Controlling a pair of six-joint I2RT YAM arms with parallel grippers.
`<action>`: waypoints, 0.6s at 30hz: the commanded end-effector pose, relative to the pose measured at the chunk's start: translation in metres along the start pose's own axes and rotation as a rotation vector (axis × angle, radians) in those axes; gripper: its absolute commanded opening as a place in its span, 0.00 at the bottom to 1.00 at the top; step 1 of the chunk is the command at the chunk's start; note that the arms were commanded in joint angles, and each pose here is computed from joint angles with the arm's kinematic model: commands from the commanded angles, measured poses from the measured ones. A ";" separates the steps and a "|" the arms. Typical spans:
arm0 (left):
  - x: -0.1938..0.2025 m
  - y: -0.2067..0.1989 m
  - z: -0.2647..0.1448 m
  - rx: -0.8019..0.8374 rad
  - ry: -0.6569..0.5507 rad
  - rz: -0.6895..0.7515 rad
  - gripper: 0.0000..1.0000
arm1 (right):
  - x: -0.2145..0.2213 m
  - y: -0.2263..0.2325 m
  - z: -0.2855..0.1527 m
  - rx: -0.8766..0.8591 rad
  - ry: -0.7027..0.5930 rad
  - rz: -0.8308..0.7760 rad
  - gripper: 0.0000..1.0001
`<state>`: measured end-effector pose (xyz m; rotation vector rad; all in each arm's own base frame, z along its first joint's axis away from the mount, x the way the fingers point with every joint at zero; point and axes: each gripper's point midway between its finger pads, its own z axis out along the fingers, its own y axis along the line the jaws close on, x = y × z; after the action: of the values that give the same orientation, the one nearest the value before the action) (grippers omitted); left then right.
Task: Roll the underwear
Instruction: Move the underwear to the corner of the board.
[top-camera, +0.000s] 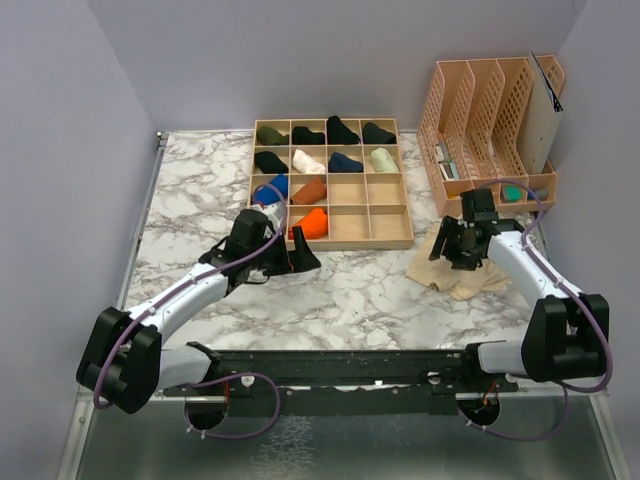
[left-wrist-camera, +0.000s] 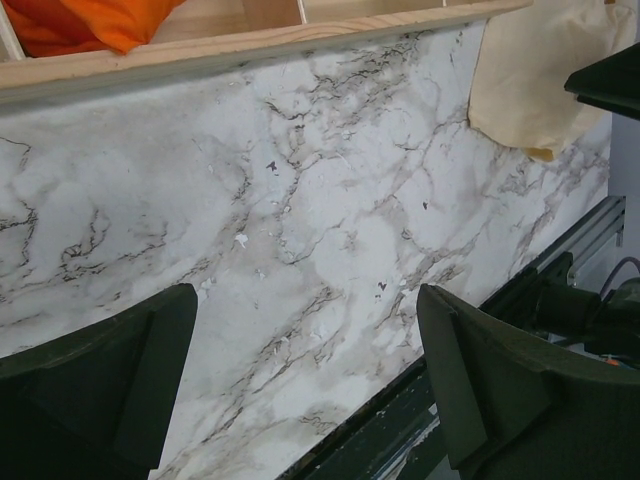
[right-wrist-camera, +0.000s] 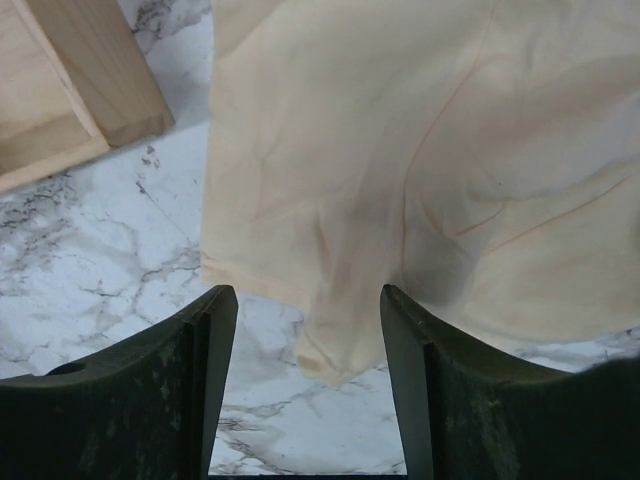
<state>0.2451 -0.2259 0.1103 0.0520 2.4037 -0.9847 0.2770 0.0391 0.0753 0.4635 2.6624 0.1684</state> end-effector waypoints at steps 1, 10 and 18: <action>-0.002 0.003 0.000 -0.015 -0.033 -0.006 0.99 | 0.032 -0.006 0.003 -0.001 0.081 0.024 0.62; 0.001 0.005 -0.008 -0.021 -0.051 -0.002 0.99 | 0.036 -0.013 0.015 0.037 0.100 0.029 0.29; 0.001 0.003 -0.008 -0.016 -0.050 0.002 0.99 | 0.014 0.013 -0.023 -0.093 0.053 -0.054 0.00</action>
<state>0.2414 -0.2192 0.1108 0.0168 2.3808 -0.9626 0.2494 0.0418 0.0544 0.4818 2.7540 0.1785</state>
